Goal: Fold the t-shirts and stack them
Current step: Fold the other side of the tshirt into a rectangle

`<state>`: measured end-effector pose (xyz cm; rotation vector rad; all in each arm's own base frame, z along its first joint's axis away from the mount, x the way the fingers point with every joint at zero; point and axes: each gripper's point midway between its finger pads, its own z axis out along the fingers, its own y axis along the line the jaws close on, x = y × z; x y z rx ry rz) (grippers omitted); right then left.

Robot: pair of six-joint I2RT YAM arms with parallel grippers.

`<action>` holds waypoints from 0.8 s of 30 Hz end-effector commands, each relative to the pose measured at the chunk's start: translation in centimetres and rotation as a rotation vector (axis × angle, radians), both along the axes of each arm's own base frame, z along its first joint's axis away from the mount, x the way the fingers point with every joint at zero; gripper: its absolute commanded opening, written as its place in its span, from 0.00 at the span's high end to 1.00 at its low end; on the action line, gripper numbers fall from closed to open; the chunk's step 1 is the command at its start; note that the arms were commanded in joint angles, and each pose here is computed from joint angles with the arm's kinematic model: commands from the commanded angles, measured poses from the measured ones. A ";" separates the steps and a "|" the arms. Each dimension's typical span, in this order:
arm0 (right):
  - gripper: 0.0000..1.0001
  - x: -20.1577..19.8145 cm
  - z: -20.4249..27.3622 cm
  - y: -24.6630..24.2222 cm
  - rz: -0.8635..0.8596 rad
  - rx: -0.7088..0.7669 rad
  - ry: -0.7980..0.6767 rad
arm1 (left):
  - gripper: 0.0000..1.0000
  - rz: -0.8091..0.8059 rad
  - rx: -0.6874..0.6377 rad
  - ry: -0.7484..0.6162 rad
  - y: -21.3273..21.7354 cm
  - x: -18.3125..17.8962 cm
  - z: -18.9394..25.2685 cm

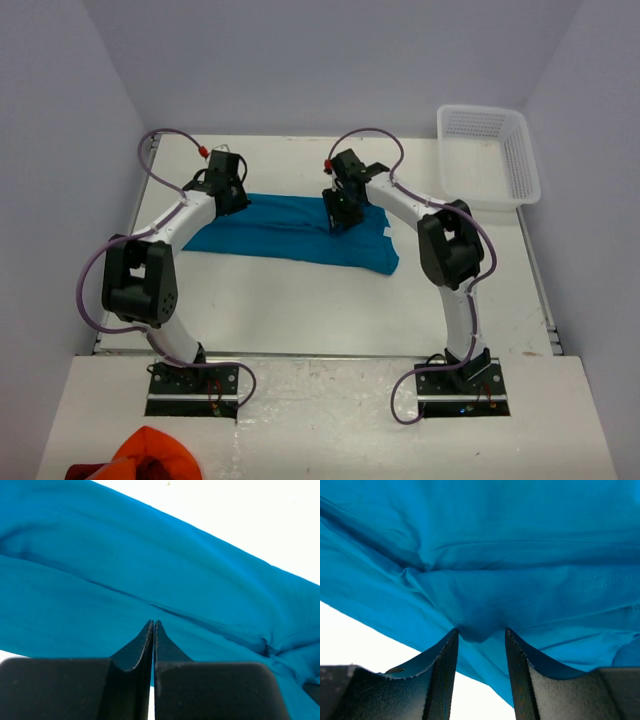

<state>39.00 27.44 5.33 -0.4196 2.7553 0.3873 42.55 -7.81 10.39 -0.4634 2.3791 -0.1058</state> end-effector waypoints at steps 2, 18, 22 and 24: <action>0.57 0.5 0.7 1.1 0.020 0.035 -0.023 | 1.00 -0.015 0.000 -0.064 0.1 0.6 1.7; 1.00 1.7 1.0 2.3 0.030 0.057 -0.040 | 1.00 -0.019 -0.002 -0.051 0.0 0.6 1.0; 1.00 2.5 1.4 2.4 0.028 0.047 -0.055 | 1.00 -0.018 0.001 -0.042 0.0 0.4 0.5; 1.00 3.2 2.1 2.7 0.028 0.052 -0.076 | 1.00 -0.016 0.003 -0.044 0.1 0.4 0.6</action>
